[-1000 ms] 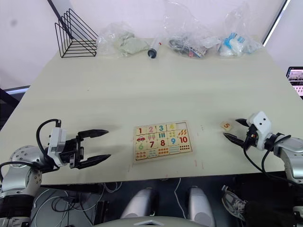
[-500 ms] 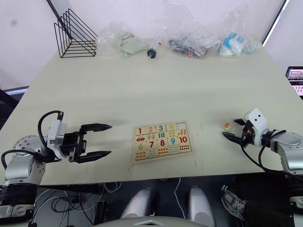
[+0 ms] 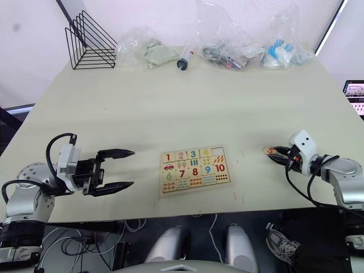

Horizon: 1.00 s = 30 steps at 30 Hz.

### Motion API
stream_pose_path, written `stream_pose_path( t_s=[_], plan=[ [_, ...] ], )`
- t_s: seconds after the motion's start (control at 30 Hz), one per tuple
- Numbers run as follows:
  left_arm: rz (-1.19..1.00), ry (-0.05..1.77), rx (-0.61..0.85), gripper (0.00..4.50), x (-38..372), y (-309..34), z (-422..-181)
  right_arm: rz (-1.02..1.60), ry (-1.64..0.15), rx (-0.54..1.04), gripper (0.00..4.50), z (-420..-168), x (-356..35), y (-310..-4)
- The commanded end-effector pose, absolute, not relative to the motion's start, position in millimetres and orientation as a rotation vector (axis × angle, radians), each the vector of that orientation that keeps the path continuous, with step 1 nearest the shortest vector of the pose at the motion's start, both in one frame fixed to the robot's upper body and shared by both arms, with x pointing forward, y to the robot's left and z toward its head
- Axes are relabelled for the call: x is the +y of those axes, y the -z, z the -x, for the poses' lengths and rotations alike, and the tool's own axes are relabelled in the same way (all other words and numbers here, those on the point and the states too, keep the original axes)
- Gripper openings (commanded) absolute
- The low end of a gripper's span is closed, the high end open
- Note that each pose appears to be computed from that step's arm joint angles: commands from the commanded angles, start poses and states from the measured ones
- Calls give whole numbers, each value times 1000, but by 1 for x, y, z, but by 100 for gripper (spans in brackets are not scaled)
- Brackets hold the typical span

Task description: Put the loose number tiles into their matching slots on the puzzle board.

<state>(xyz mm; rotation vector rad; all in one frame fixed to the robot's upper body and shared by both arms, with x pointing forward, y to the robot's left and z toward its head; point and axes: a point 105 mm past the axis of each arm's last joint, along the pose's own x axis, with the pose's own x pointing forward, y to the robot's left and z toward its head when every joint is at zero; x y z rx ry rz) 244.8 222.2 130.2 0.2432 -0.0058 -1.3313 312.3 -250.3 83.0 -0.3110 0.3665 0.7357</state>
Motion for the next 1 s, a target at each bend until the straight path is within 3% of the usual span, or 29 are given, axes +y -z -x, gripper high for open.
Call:
stream_pose_path(
  t_s=[0.03,0.63,1.0],
  plan=[
    [-270,1351,-15,450,222,-137,-240,343,-738,363,85,-311,-251,-87],
    [-266,1327,-6,450,223,-134,-239,622,-1123,362,85,-313,-160,-133],
    [-268,1304,-7,450,225,-134,-235,778,-1248,428,85,-323,-113,-141]
  ],
)
